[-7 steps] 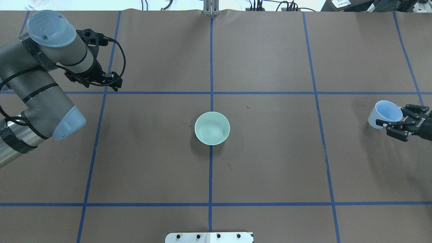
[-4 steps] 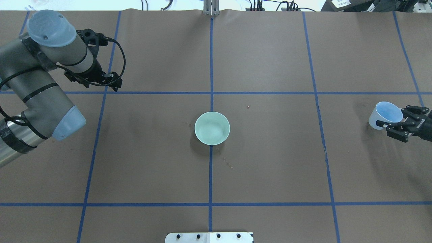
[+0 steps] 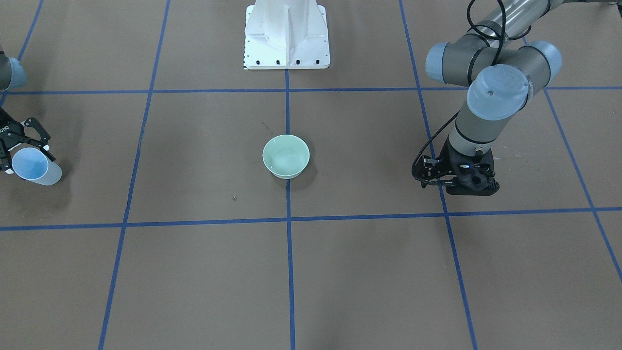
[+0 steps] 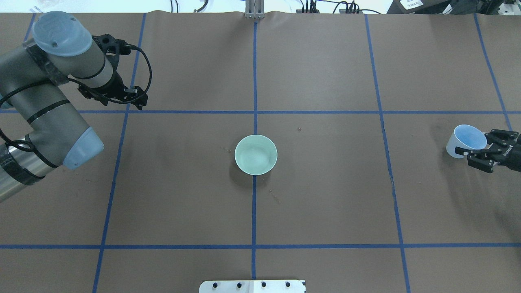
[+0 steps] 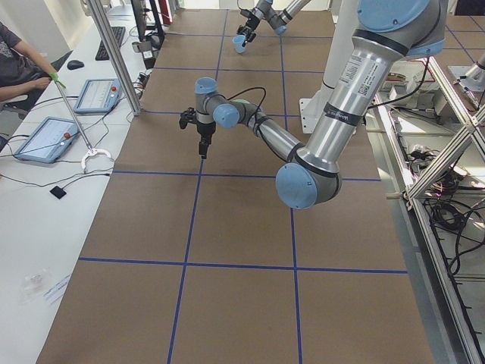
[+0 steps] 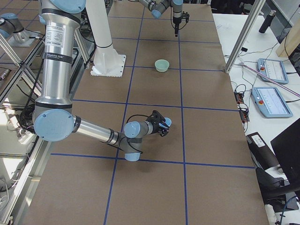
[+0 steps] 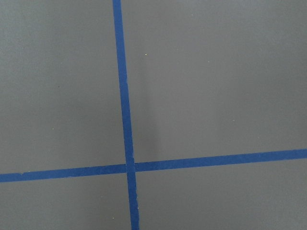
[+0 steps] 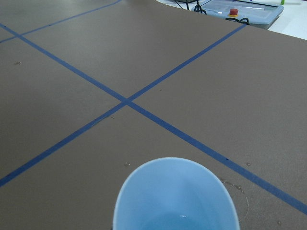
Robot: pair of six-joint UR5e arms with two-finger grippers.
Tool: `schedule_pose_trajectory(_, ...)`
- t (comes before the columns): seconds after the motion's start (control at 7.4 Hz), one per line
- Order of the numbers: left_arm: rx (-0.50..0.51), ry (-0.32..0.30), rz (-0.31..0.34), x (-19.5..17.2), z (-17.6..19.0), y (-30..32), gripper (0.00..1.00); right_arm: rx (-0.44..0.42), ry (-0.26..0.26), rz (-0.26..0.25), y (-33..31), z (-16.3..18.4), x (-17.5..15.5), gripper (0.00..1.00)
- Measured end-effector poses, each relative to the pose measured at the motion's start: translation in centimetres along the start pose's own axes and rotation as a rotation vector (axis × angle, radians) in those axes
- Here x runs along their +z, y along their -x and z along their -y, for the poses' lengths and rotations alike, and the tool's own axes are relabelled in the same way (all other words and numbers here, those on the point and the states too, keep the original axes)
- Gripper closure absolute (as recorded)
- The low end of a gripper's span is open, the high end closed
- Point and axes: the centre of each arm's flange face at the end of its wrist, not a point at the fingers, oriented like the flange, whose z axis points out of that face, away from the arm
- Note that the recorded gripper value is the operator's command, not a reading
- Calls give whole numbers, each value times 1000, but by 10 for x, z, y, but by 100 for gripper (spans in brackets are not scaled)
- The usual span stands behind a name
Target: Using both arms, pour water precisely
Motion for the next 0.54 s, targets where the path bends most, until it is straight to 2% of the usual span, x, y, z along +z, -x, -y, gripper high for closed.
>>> schedule_pose_trajectory(0.41,1,-2,-2,-1,0,-1,1,4,12,-5,-3,-6,-2,4)
schedule_pose_trajectory(0.54,2,-3,-3,-2,0,-1,1,5,14,-5,-3,-7,-2,2)
